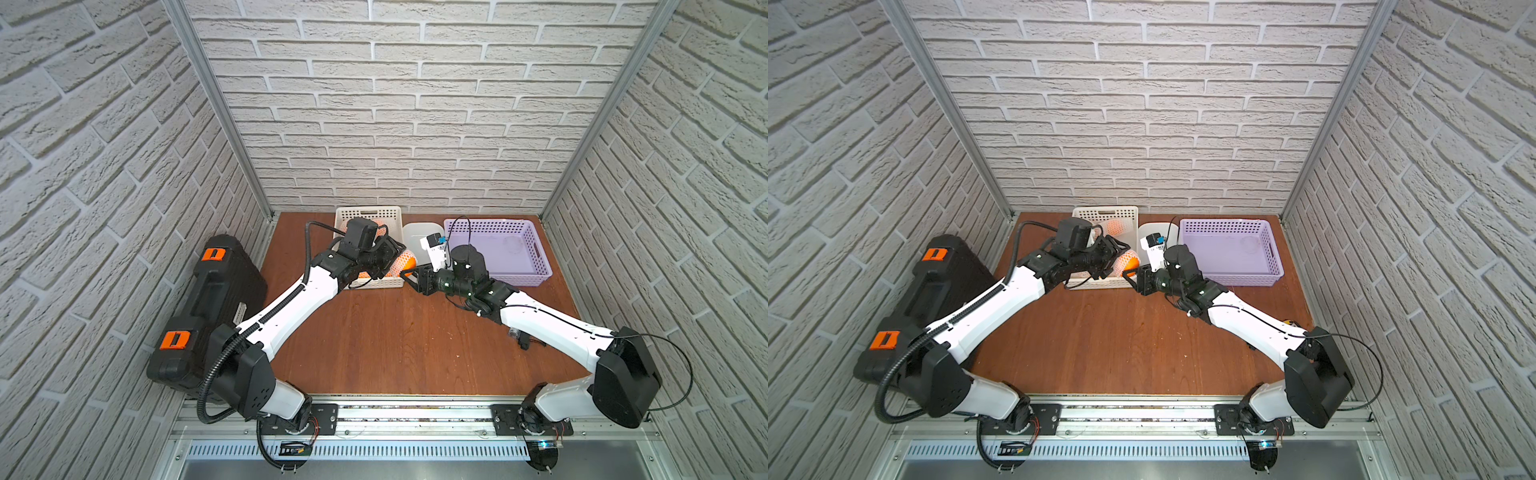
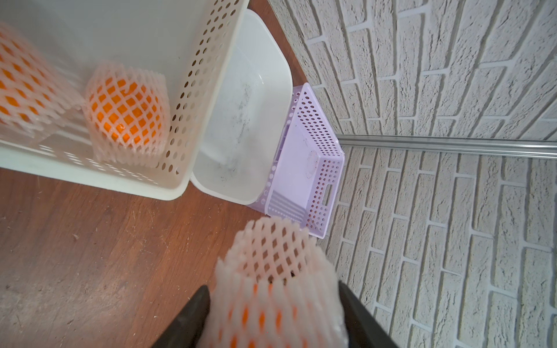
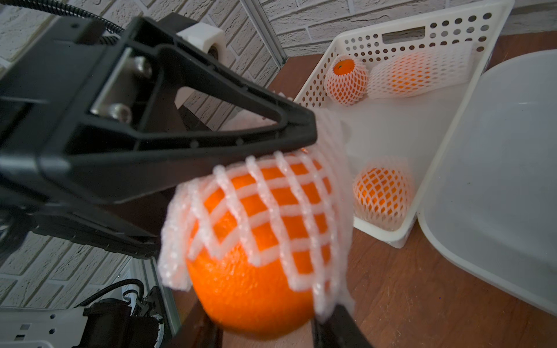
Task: Remove foam nets from oranges
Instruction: Remove the foam net from the orange.
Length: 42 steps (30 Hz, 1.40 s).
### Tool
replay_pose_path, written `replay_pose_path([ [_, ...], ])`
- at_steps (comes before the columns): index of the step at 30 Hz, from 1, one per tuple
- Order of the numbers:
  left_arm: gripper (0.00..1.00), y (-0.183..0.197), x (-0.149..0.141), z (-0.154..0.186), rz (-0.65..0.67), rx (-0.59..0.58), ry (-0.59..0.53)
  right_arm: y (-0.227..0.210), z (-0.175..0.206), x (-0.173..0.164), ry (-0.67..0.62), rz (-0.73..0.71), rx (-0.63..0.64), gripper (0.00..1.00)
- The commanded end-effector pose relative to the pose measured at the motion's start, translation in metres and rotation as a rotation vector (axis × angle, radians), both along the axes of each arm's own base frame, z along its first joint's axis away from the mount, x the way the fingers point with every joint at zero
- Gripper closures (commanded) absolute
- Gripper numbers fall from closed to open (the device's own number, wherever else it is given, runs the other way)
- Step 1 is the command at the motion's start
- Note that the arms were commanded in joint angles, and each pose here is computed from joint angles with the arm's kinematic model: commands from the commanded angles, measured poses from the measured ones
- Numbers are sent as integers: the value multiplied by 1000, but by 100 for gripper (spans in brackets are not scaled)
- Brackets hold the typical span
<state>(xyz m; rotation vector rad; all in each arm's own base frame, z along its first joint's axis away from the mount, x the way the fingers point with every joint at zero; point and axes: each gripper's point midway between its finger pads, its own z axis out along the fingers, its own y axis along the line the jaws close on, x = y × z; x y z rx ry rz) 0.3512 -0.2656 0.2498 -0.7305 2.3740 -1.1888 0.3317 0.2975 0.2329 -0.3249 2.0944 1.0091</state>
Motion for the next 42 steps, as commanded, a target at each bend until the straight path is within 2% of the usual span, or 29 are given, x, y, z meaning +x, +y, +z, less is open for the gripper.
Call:
replay_pose_path([
  [1,48,10,-4,3,16,19,-20,-5,13,-8,-14,4,30,82],
  [13,83,26,-7,11,81,48,-38,-17,10,-30,19,16,28,82],
  [15,84,26,-7,12,82,47,-42,-19,10,-33,23,16,24,82],
  [17,75,24,-7,13,77,41,-46,-19,10,-35,27,25,20,82],
  [19,75,20,-7,15,70,19,-58,-19,9,-38,33,36,10,82],
  [22,87,16,-7,15,68,0,-67,-21,10,-39,30,34,5,82],
  [23,88,15,-7,16,66,2,-67,-22,11,-39,28,29,4,82],
  [24,82,13,-7,15,61,0,-63,-22,12,-39,24,31,5,82],
  [26,33,7,-7,15,36,-12,-59,-22,13,-40,20,33,6,82],
  [27,20,6,-7,15,26,-10,-54,-22,13,-40,20,34,5,82],
  [29,9,4,-9,15,13,-6,-41,-22,13,-40,16,35,5,82],
  [33,8,-6,-12,10,-4,-73,-2,-18,13,-42,5,62,19,82],
  [35,11,-9,-14,3,-6,-88,32,-16,15,-43,-5,76,33,82],
  [40,32,-7,-16,-8,39,-127,74,-11,18,-44,-29,105,45,82],
  [42,46,-4,-15,-9,50,-128,84,-12,16,-43,-29,107,34,82],
])
